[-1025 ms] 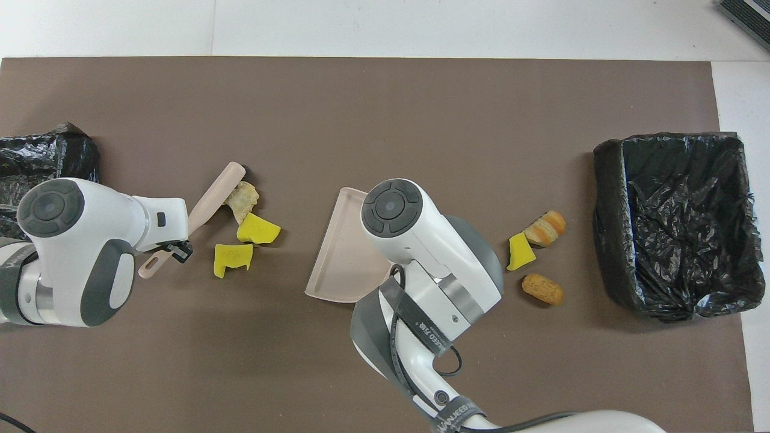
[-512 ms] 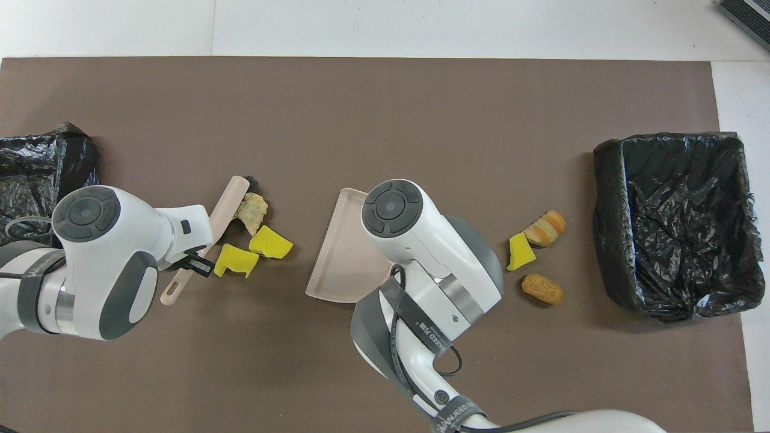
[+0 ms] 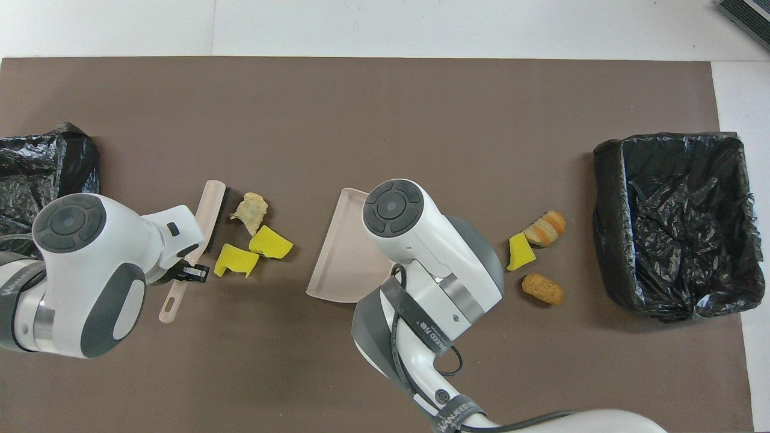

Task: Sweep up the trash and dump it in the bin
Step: 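Sweep the sponges and crusts into the dustpan with the left gripper's brush, then carry the dustpan to the bin farther along with the right gripper, then tip the dustpan over the bin with the right gripper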

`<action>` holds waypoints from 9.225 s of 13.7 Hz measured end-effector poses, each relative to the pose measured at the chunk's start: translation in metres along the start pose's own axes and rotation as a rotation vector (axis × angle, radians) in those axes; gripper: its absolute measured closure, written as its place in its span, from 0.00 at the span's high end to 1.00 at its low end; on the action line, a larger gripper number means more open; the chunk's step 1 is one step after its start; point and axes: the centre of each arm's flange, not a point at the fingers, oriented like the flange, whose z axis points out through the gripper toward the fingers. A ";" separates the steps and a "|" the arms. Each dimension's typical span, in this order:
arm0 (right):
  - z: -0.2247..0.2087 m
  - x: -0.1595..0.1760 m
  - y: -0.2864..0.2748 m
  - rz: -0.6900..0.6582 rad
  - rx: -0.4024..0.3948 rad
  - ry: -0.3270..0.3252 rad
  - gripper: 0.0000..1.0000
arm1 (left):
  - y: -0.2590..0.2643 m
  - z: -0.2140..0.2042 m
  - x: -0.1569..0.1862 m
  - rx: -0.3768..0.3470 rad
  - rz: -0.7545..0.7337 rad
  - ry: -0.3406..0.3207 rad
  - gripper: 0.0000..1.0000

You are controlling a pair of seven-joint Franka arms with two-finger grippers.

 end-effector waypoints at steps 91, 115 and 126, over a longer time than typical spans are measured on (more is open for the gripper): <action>0.019 -0.589 0.254 -0.193 -0.139 -0.388 0.32 | 0.282 0.013 -0.114 -0.167 -0.219 -0.041 0.67; -0.023 -0.471 0.240 -0.397 -0.197 -0.888 0.32 | -0.044 -0.179 0.024 -0.167 -0.035 0.085 1.00; -0.106 -0.493 0.162 -0.088 -0.085 -0.523 0.32 | -0.097 -0.252 0.002 -0.096 -0.066 0.133 1.00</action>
